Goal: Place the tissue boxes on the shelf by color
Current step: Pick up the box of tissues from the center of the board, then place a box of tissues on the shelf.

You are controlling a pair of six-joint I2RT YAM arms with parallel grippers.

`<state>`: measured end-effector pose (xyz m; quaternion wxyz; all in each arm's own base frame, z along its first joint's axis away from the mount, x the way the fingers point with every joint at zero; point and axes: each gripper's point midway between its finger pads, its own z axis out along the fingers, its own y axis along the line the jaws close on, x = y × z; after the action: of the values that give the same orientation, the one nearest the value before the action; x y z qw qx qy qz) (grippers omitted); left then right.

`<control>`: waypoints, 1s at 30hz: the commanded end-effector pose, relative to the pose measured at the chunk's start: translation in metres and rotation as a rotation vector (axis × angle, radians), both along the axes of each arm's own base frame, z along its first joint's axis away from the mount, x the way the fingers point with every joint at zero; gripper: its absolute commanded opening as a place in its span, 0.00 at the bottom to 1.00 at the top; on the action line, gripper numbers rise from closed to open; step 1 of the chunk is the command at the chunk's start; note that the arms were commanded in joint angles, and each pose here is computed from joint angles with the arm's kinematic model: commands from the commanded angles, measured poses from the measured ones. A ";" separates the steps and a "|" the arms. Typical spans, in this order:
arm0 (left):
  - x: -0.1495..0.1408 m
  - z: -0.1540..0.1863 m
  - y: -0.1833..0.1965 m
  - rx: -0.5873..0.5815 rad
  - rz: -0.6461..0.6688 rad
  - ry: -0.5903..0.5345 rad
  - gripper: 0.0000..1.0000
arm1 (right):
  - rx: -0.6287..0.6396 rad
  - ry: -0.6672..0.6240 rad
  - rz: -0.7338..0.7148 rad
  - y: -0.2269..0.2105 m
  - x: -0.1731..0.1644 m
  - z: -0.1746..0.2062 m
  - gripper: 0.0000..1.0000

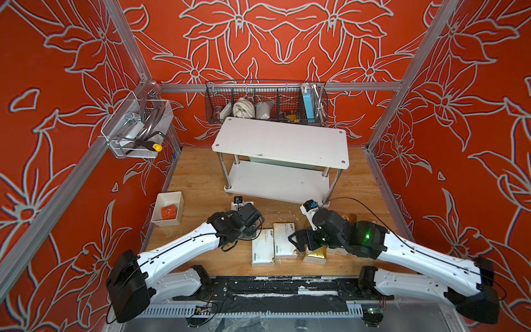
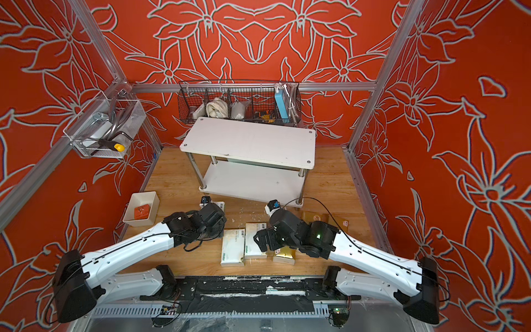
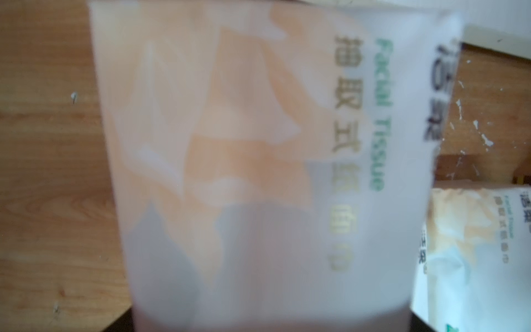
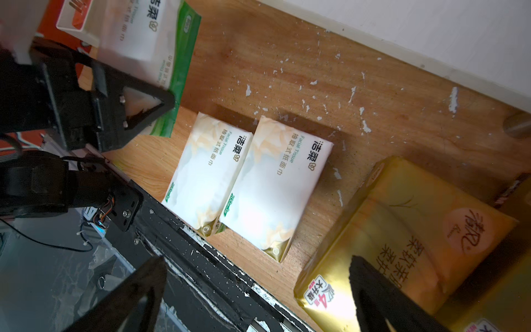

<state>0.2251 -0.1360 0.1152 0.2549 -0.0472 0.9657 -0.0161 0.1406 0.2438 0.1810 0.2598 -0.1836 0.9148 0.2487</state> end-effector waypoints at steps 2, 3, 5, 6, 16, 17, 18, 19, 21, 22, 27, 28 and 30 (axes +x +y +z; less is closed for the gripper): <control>0.037 0.016 -0.006 0.016 -0.059 -0.068 0.81 | 0.064 -0.053 -0.077 -0.001 0.011 0.006 0.99; 0.044 0.017 -0.005 0.021 -0.062 -0.072 0.81 | 0.071 -0.060 -0.089 -0.002 0.013 0.006 0.99; 0.058 0.020 -0.006 0.033 -0.073 -0.084 0.81 | 0.089 -0.078 -0.105 -0.003 0.016 0.006 0.99; 0.065 0.022 -0.008 0.039 -0.084 -0.092 0.81 | 0.099 -0.089 -0.116 -0.004 0.017 0.006 0.99; 0.127 0.033 -0.023 0.024 -0.146 -0.150 0.82 | 0.109 -0.131 -0.167 -0.012 0.025 -0.005 0.99; 0.132 0.033 -0.023 0.029 -0.151 -0.152 0.82 | 0.107 -0.129 -0.170 -0.013 0.025 -0.006 0.99; 0.137 0.032 -0.023 0.033 -0.157 -0.151 0.82 | 0.107 -0.130 -0.173 -0.013 0.025 -0.007 0.99; 0.141 0.031 -0.024 0.040 -0.164 -0.153 0.82 | 0.107 -0.130 -0.176 -0.014 0.025 -0.008 0.99; 0.150 0.029 -0.024 0.046 -0.173 -0.154 0.82 | 0.105 -0.130 -0.180 -0.015 0.025 -0.010 0.99; 0.153 0.028 -0.024 0.046 -0.182 -0.157 0.82 | 0.103 -0.132 -0.182 -0.016 0.025 -0.011 0.99; 0.168 0.021 -0.022 0.040 -0.183 -0.170 0.82 | 0.091 -0.134 -0.188 -0.020 0.025 -0.014 0.99; 0.171 0.020 -0.021 0.034 -0.179 -0.172 0.82 | 0.087 -0.134 -0.190 -0.021 0.024 -0.015 0.99; 0.176 0.018 -0.020 0.024 -0.166 -0.178 0.82 | 0.084 -0.130 -0.191 -0.022 0.024 -0.017 0.99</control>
<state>0.3832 -0.1510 0.1218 0.3094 0.0372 0.9501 -0.0144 0.1632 0.2272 0.1694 0.3435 -0.1091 0.8958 0.2600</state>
